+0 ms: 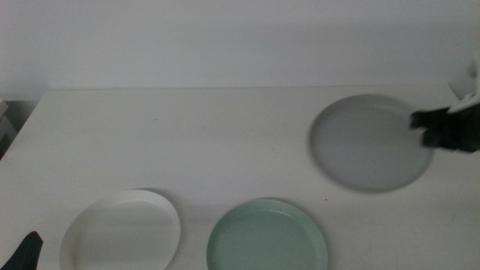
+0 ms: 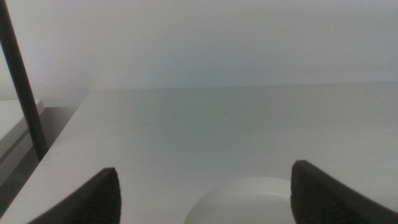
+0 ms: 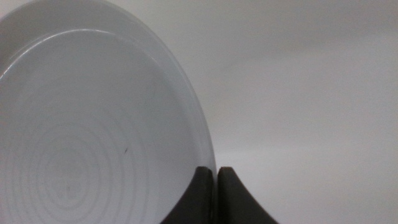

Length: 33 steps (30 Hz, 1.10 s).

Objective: Stack the three bowls on top of each other.

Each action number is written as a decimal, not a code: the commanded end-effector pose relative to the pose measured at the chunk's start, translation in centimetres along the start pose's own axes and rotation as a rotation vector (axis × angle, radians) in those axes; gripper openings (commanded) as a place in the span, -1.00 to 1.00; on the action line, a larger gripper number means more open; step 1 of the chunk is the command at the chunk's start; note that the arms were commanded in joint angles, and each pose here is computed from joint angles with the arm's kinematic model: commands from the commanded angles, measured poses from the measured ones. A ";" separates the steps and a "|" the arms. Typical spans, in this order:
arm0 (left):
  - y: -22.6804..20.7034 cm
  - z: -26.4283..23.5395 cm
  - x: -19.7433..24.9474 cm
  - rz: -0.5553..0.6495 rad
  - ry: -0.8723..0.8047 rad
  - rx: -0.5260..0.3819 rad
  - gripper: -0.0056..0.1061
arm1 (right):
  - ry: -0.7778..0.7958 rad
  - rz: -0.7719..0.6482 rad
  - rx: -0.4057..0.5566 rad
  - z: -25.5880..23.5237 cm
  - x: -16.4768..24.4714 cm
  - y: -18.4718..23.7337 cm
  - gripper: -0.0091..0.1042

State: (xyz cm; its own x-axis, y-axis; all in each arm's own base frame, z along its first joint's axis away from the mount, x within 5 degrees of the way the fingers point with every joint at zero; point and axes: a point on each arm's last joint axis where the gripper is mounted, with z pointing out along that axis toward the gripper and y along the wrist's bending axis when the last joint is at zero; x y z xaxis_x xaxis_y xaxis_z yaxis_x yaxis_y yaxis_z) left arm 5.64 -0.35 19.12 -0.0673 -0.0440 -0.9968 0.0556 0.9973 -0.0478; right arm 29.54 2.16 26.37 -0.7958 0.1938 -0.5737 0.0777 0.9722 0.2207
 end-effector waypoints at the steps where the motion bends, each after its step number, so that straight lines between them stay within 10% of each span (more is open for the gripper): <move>1: -0.1 -0.1 -0.9 -0.022 -0.086 0.009 0.90 | -0.083 -0.047 -0.084 -2.5 0.8 2.6 -0.86; 11: -0.1 -0.1 -0.9 -0.022 -0.086 0.009 0.90 | 0.060 -0.237 -0.253 -0.6 7.3 9.7 -0.86; 25: -0.1 -0.1 -0.9 -0.022 -0.086 0.009 0.90 | 0.150 -0.310 -0.244 4.5 10.0 12.1 -0.85; 33: -0.1 -0.1 -0.9 -0.022 -0.086 0.009 0.90 | 0.150 -0.315 -0.244 4.5 9.9 12.1 -0.32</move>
State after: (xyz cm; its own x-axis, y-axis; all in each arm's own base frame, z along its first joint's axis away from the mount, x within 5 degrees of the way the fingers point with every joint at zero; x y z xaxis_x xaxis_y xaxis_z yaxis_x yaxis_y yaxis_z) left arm 5.64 -0.35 19.12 -0.0673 -0.0440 -0.9968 0.0556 0.9973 -0.0478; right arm 24.85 16.22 17.60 -0.8840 -0.1707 -0.4352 -0.2911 0.9294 0.2269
